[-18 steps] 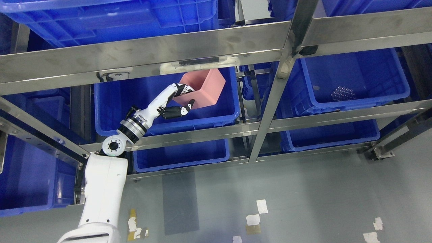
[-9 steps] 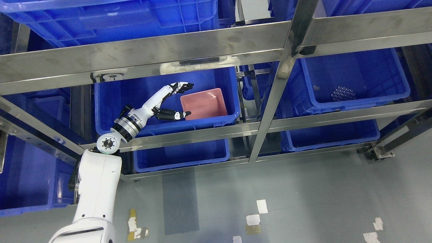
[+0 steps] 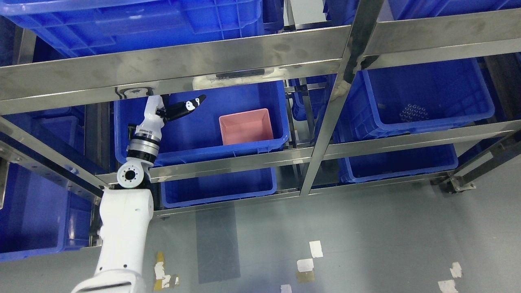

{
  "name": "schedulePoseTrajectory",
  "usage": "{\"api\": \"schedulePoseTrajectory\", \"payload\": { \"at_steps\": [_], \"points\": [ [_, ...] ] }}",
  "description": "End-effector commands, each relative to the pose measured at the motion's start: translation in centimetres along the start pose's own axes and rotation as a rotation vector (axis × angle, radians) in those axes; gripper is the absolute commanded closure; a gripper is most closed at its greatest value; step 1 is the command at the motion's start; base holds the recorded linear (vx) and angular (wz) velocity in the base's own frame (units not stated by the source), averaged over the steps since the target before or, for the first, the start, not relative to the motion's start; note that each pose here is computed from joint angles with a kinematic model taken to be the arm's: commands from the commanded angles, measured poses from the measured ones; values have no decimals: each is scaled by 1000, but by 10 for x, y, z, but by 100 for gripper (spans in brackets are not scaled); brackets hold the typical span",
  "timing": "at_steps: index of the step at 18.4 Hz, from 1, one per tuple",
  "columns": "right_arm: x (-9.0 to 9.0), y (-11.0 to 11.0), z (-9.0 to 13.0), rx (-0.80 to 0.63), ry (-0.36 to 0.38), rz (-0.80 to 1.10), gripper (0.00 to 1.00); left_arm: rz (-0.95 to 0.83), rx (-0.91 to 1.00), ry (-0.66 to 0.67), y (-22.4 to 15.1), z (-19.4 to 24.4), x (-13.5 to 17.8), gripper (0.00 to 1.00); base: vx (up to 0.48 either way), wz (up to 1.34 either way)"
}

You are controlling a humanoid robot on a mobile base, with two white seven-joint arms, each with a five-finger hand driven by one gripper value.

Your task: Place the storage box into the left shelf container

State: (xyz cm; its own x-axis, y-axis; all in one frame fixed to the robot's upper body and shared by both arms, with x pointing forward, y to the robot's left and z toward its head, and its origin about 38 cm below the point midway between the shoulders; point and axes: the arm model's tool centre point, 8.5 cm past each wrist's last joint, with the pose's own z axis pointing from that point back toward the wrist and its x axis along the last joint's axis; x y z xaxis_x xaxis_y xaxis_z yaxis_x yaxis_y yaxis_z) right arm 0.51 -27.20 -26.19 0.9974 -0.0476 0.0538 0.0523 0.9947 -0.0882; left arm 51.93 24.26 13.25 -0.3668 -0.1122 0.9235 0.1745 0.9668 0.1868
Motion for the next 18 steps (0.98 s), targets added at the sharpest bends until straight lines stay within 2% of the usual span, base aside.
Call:
{"api": "schedulePoseTrajectory", "payload": {
  "at_steps": [1, 5, 9, 18],
  "points": [
    [9, -11, 0, -20, -21, -20, 0, 132, 22, -177, -24, 23, 62, 1, 0, 0],
    [9, -11, 0, -20, -21, -20, 0, 150, 77, -152, -25, 55, 82, 1, 0, 0],
    [9, -11, 0, -18, -21, -20, 0, 153, 95, -129, -16, 58, 114, 1, 0, 0],
    [9, -11, 0, -20, -21, -20, 0, 154, 134, -60, -11, 93, 85, 1, 0, 0]
  ]
}}
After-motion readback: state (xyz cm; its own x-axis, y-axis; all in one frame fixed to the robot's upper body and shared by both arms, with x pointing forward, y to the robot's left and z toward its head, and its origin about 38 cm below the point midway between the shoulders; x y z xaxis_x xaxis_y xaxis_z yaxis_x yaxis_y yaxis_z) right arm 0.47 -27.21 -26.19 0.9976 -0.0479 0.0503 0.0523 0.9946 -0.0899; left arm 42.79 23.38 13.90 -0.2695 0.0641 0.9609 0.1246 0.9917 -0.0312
